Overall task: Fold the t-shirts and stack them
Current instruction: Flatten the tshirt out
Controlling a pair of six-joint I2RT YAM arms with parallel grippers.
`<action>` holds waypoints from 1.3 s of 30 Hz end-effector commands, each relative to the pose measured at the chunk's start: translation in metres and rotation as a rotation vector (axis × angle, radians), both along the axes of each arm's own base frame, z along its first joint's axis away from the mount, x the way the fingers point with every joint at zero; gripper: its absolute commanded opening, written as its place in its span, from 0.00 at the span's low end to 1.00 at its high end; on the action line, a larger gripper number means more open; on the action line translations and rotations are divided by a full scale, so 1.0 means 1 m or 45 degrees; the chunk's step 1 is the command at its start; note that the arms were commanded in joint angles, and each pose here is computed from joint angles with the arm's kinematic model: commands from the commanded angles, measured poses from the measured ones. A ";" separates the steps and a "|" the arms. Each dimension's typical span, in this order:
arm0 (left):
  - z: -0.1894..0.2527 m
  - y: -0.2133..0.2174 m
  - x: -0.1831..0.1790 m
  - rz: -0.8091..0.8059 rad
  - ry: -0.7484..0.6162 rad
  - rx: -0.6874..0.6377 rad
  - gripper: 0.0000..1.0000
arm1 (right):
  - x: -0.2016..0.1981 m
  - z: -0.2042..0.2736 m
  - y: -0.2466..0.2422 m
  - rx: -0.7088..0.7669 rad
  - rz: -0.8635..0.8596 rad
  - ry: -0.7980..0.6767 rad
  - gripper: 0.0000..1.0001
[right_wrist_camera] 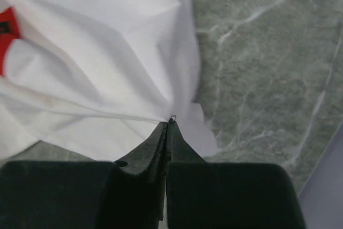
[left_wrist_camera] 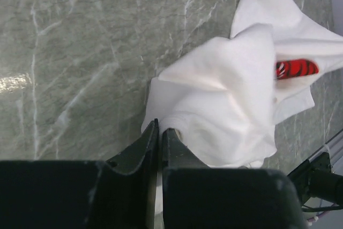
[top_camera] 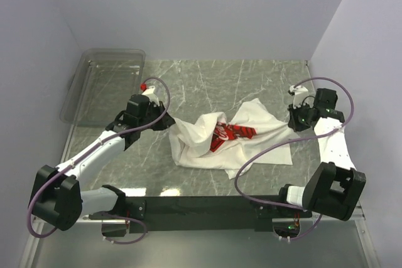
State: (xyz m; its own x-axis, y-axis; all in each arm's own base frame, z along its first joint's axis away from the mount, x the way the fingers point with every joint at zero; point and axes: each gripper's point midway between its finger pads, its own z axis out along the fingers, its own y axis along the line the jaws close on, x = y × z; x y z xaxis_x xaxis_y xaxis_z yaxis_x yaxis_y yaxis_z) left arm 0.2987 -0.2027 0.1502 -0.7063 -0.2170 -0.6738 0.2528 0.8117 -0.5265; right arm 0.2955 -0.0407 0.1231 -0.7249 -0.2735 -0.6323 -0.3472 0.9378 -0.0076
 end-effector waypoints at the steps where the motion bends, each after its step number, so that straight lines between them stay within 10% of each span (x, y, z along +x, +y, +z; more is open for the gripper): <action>1: 0.015 -0.003 0.007 -0.019 -0.056 -0.039 0.01 | -0.008 0.018 0.022 0.052 0.288 -0.087 0.00; 9: 0.040 -0.015 -0.019 -0.194 -0.090 -0.113 0.01 | -0.115 0.004 0.053 -0.022 0.926 0.089 0.00; 19: -0.024 0.055 -0.034 0.417 0.160 -0.026 0.02 | -0.095 -0.006 -0.014 -0.405 0.399 -0.005 0.00; 21: -0.030 0.055 -0.035 0.428 0.181 -0.030 0.15 | -0.090 -0.002 -0.010 -0.341 0.350 -0.033 0.02; 24: -0.020 0.052 -0.028 0.400 0.137 -0.024 0.43 | -0.094 0.010 0.017 -0.190 0.465 -0.070 0.42; 28: 0.020 0.044 -0.026 0.297 -0.018 -0.075 0.59 | -0.119 0.030 0.071 0.028 0.784 -0.147 0.62; 36: 0.069 0.053 -0.040 0.274 -0.206 -0.116 0.76 | -0.125 0.053 0.194 0.177 1.478 -0.485 0.80; 39: 0.082 0.066 -0.049 0.348 -0.249 -0.154 0.88 | -0.122 0.052 0.239 0.274 1.525 -0.338 0.75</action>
